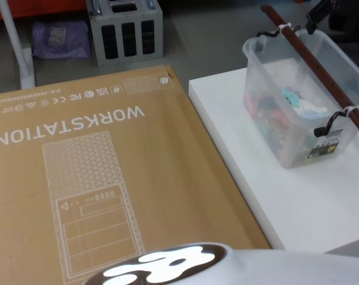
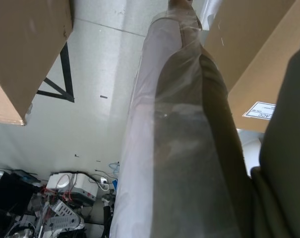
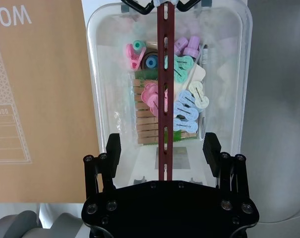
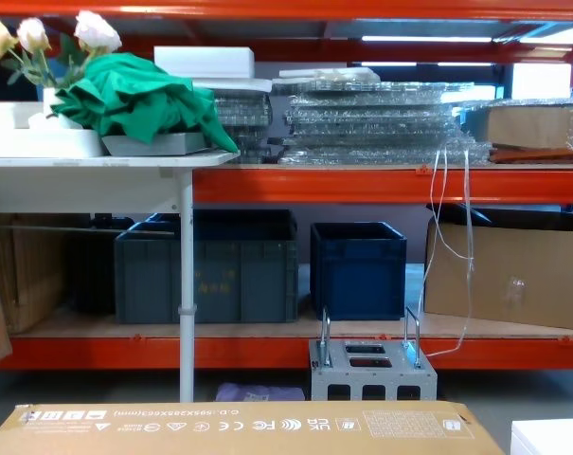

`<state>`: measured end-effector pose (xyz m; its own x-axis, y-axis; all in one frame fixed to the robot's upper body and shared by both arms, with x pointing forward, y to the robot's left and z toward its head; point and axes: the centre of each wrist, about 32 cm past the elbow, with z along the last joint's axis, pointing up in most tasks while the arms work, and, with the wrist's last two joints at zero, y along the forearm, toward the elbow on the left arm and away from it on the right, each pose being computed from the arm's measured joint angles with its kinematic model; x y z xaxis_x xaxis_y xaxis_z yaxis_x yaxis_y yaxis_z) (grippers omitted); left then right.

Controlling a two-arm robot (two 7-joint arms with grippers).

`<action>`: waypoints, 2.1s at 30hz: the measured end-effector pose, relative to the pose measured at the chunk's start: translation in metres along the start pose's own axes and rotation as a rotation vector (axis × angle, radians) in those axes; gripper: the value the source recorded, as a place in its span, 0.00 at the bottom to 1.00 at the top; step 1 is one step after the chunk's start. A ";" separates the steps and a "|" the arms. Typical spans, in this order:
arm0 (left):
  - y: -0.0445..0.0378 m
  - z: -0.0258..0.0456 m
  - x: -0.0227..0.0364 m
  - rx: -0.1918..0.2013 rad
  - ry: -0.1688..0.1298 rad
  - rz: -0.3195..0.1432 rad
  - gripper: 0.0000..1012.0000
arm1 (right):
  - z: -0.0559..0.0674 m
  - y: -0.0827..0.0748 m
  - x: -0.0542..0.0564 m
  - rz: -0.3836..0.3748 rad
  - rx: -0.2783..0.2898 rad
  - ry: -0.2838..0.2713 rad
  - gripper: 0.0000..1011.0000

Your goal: Use one hand to grasp the basket and place it at the designated location.

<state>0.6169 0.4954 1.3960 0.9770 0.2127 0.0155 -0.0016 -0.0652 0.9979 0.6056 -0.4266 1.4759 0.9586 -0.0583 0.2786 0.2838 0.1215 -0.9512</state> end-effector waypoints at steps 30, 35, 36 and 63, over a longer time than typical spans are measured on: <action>0.0000 0.0000 0.0000 0.000 0.000 0.000 0.00 | 0.000 0.000 0.000 0.000 0.000 0.000 0.99; 0.0000 0.0000 0.0000 0.000 0.000 0.000 0.00 | 0.000 0.000 0.000 0.000 0.000 0.000 0.99; 0.0000 0.0000 0.0000 0.000 0.000 0.000 0.00 | 0.000 0.000 0.000 0.000 0.000 0.000 0.99; 0.0000 0.0000 0.0000 0.000 0.000 0.000 0.00 | 0.000 0.012 0.001 0.027 -0.003 0.008 0.99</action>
<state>0.6169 0.4953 1.3960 0.9770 0.2127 0.0155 -0.0016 -0.0652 0.9979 0.6096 -0.4252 1.4651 0.9659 -0.0631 0.2512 0.2573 0.1207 -0.9588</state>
